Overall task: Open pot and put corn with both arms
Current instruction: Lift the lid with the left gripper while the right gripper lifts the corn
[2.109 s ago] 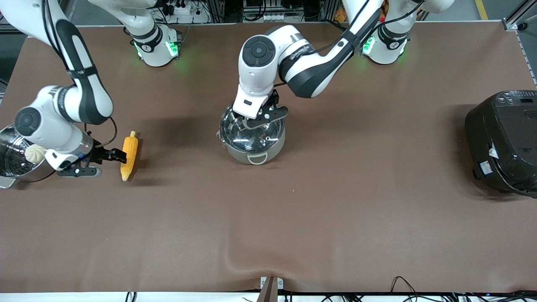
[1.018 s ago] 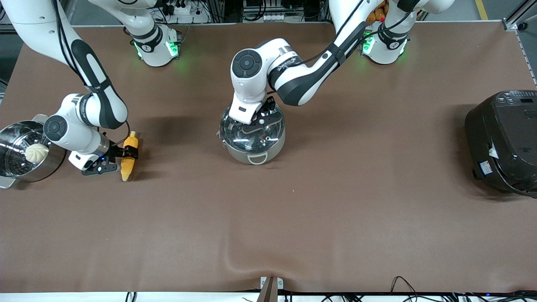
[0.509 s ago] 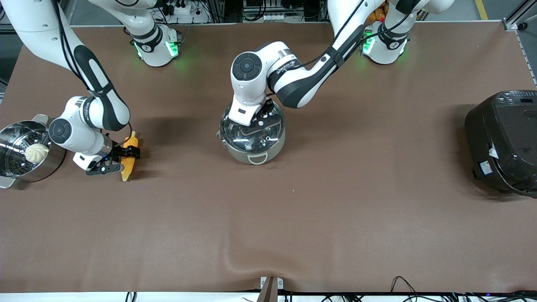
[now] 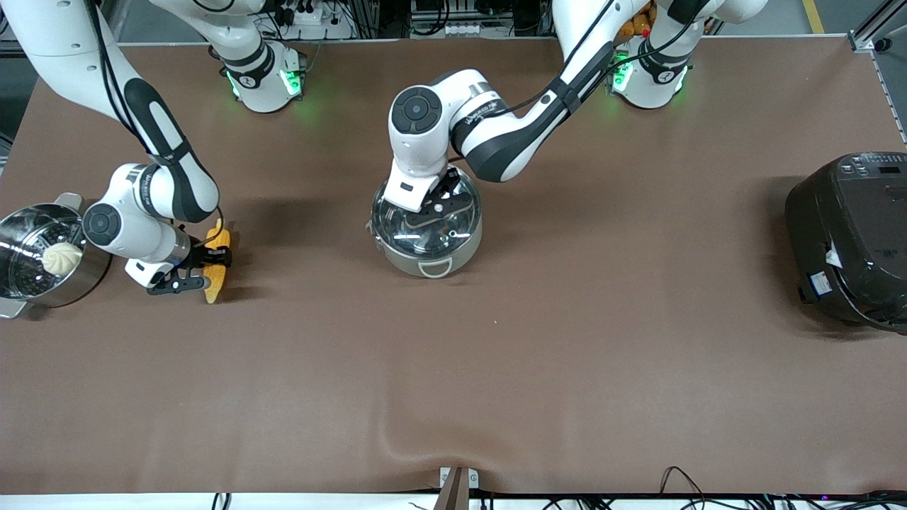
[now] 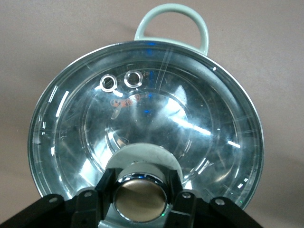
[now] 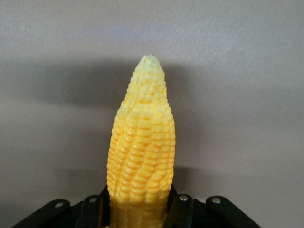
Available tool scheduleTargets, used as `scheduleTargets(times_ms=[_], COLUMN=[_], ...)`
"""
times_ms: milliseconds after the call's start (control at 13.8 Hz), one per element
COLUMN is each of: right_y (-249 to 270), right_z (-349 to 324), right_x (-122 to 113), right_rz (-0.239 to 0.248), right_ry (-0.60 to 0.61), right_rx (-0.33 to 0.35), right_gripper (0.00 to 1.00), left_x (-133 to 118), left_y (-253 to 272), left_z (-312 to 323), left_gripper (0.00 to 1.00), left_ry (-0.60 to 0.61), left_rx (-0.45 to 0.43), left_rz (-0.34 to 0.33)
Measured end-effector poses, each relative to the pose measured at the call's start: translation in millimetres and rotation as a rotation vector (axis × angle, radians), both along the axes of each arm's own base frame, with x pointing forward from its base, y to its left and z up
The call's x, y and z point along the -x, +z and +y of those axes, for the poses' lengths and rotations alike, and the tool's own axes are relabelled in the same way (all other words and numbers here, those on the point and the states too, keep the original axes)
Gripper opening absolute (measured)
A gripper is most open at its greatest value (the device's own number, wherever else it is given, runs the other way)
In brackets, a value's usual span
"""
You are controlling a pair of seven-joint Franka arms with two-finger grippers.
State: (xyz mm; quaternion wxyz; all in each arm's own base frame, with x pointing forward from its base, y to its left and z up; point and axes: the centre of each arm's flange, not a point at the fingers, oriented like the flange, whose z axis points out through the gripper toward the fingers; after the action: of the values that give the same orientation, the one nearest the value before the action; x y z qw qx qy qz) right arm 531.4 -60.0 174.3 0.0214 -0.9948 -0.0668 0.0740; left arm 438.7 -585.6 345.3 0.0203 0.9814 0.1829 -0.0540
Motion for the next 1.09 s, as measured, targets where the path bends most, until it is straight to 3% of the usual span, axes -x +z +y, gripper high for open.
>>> scheduleTargets(times_ms=[145,436,873,1091], right_y=[12,86,175,202], right_z=[6,28,80,167], right_x=[-5,-29,-56,-51], right_rz=[0.019,0.086,0.139,0.146], right_ry=[0.0,-0.016,-0.087,-0.154], right_rx=[-0.005,-0.018,-0.049,-0.017], right_gripper=[0.29,0.31,0.31,0.32], left_x=[-2,-14,-65,-98], left_y=[5,48,155,174], left_z=[1,18,120,185], left_gripper=[0.5,0.5,0.5,0.5], left_ry=[0.003,0.021,-0.069,-0.122], left_rx=[0.003,0.005,-0.032,-0.056], left_rz=[-0.004,-0.028,-0.06,-0.045])
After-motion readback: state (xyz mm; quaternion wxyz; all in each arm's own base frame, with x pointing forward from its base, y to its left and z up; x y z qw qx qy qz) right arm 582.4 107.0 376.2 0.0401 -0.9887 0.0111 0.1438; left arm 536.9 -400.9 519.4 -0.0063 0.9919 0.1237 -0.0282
